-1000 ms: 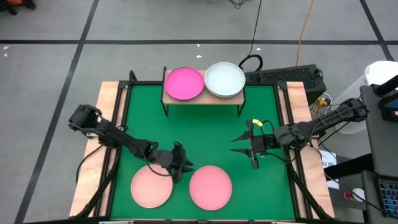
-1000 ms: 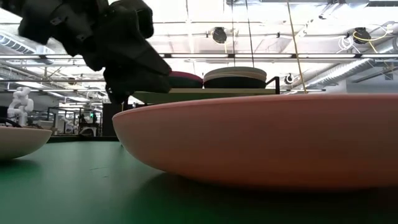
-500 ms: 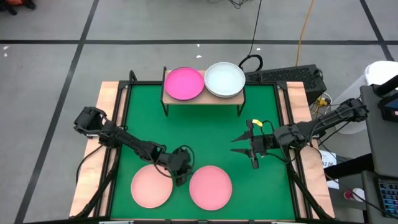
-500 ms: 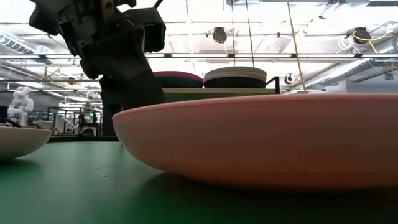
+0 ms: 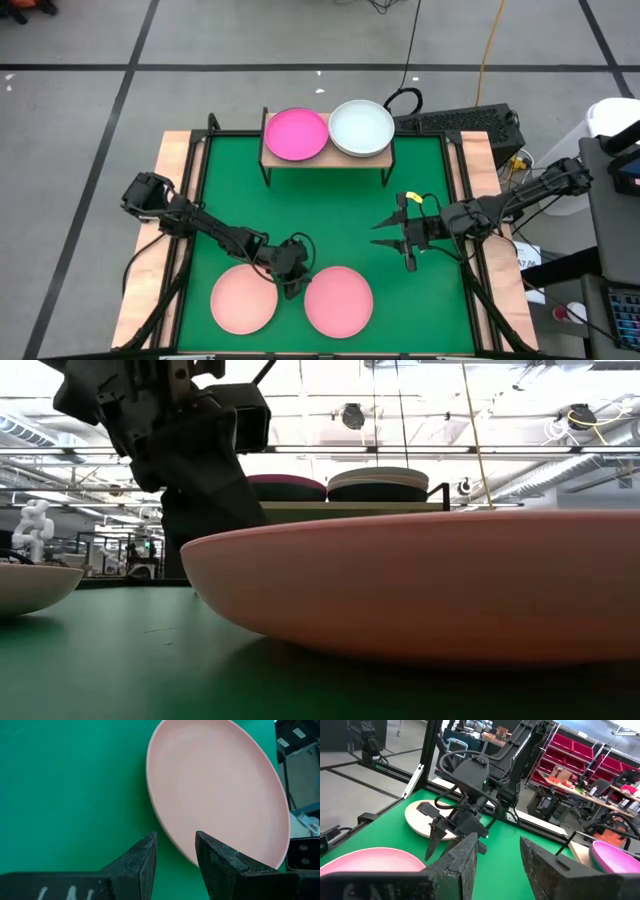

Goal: Place and stack plates onto a shelf
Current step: Stack the light pink plate on top the pink plate on the shelf

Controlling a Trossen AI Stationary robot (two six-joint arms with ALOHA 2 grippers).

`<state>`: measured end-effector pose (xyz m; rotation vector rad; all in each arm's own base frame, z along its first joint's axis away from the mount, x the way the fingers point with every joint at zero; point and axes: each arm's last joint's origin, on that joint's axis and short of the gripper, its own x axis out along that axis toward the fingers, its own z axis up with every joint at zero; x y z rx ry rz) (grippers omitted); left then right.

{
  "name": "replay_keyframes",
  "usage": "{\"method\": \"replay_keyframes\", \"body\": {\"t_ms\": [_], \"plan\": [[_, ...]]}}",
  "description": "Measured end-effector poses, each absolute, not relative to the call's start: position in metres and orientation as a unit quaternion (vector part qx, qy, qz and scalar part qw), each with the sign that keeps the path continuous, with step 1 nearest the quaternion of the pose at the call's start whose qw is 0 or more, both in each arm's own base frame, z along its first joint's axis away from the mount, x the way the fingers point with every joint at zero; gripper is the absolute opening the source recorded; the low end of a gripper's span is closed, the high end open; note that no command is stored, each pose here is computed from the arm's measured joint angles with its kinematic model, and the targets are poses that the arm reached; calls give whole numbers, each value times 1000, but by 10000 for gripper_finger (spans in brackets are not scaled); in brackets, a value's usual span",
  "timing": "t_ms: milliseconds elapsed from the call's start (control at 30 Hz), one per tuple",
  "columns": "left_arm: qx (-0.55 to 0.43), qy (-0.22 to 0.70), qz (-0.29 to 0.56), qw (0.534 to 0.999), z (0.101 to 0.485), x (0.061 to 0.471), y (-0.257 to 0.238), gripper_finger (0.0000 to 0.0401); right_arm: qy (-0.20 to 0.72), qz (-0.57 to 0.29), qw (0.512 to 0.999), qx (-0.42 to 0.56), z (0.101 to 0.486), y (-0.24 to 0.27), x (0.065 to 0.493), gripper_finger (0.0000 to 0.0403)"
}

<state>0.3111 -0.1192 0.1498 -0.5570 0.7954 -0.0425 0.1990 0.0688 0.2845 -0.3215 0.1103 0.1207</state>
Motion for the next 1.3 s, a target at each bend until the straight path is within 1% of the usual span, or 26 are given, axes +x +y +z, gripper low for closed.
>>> {"method": "replay_keyframes", "body": {"t_ms": [233, 400, 600, 800, 1200, 1300], "plan": [[-261, 384, -25, 885, 150, 311, -119, 141, 56, 60, 985, -155, 284, 69, 199, 130], [-259, 388, -41, 884, 150, 311, -120, 141, 75, 61, 984, -147, 281, 69, 198, 130], [-273, 388, -35, 880, 150, 312, -118, 141, 80, 62, 984, -149, 280, 68, 198, 130], [-283, 379, -47, 880, 152, 314, -118, 140, 80, 62, 984, -149, 280, 68, 198, 130], [-293, 383, -39, 875, 151, 313, -118, 141, 80, 62, 984, -149, 280, 68, 198, 130], [-296, 385, -35, 873, 145, 316, -118, 141, 80, 62, 984, -149, 280, 68, 198, 130]]}}
